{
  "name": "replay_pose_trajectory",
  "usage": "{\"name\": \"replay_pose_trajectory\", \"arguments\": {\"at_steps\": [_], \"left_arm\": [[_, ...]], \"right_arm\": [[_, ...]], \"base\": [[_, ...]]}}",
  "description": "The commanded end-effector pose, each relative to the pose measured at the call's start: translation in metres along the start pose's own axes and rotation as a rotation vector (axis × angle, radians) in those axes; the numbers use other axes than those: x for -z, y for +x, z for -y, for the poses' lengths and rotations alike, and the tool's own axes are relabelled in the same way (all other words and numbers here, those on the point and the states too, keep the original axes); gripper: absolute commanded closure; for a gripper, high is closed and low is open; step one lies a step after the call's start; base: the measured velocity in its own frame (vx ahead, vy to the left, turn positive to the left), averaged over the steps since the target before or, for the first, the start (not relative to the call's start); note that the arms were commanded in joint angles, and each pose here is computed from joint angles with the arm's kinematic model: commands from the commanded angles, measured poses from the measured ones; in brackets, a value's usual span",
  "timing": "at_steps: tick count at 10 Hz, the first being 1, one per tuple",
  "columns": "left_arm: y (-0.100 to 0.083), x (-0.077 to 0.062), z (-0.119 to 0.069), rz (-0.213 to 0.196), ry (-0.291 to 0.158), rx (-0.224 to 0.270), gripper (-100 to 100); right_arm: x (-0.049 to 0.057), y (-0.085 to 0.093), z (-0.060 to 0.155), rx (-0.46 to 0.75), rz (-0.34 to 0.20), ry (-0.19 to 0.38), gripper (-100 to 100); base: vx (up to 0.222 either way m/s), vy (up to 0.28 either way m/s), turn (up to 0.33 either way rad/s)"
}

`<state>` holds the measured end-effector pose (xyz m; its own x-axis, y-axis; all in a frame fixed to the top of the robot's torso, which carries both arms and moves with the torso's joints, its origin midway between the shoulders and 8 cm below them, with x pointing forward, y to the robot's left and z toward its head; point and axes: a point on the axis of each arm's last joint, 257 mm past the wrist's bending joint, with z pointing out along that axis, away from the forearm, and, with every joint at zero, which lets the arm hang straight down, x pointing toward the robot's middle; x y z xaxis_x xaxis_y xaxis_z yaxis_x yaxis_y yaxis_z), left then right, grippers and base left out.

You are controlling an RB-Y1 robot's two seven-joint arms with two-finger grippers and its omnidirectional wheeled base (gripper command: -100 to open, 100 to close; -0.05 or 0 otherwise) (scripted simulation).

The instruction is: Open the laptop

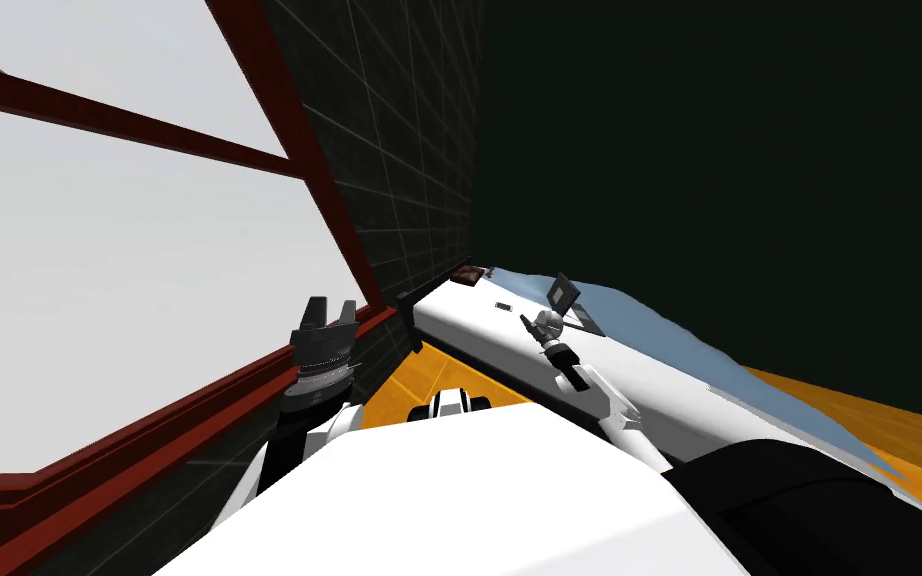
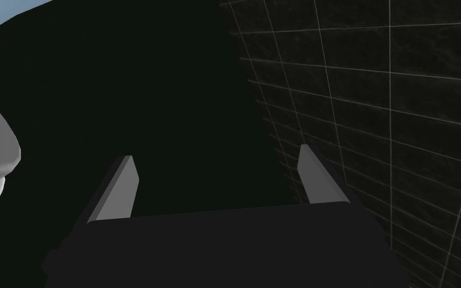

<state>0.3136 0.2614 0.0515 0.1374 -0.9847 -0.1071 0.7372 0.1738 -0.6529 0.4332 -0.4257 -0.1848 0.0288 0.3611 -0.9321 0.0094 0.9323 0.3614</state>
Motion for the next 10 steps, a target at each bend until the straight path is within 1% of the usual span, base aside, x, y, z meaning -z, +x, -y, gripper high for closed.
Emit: {"name": "replay_pose_trajectory", "arguments": {"at_steps": [1,2,3,4,5,6,7,9,10], "left_arm": [[0.0,0.0,0.0,0.0,0.0,0.0,0],[0.0,0.0,0.0,0.0,0.0,0.0,0],[0.0,0.0,0.0,0.0,0.0,0.0,0],[0.0,0.0,0.0,0.0,0.0,0.0,0],[0.0,0.0,0.0,0.0,0.0,0.0,0],[0.0,0.0,0.0,0.0,0.0,0.0,0],[0.0,0.0,0.0,0.0,0.0,0.0,0],[0.0,0.0,0.0,0.0,0.0,0.0,0],[0.0,0.0,0.0,0.0,0.0,0.0,0]], "right_arm": [[-0.004,-0.001,0.043,0.122,-0.037,0.087,-100],[-0.004,-0.005,0.068,0.196,-0.056,0.138,-100],[-0.003,-0.003,0.072,0.195,-0.062,0.147,-100],[-0.002,-0.009,0.098,0.268,-0.081,0.202,-100],[-0.001,-0.017,0.12,0.339,-0.096,0.248,-100],[0.001,-0.015,0.125,0.339,-0.101,0.26,-100],[0.004,-0.024,0.15,0.408,-0.117,0.317,-100],[0.013,-0.047,0.194,0.538,-0.145,0.421,-100],[0.016,-0.046,0.2,0.537,-0.151,0.437,-100]], "base": [[0.019,0.064,0.215],[0.02,0.062,0.365],[0.015,0.037,0.1],[0.015,0.041,0.158],[0.017,0.039,0.344],[0.016,0.018,0.114],[0.016,0.019,0.154],[0.019,0.011,0.264],[0.014,-0.007,0.081]]}}
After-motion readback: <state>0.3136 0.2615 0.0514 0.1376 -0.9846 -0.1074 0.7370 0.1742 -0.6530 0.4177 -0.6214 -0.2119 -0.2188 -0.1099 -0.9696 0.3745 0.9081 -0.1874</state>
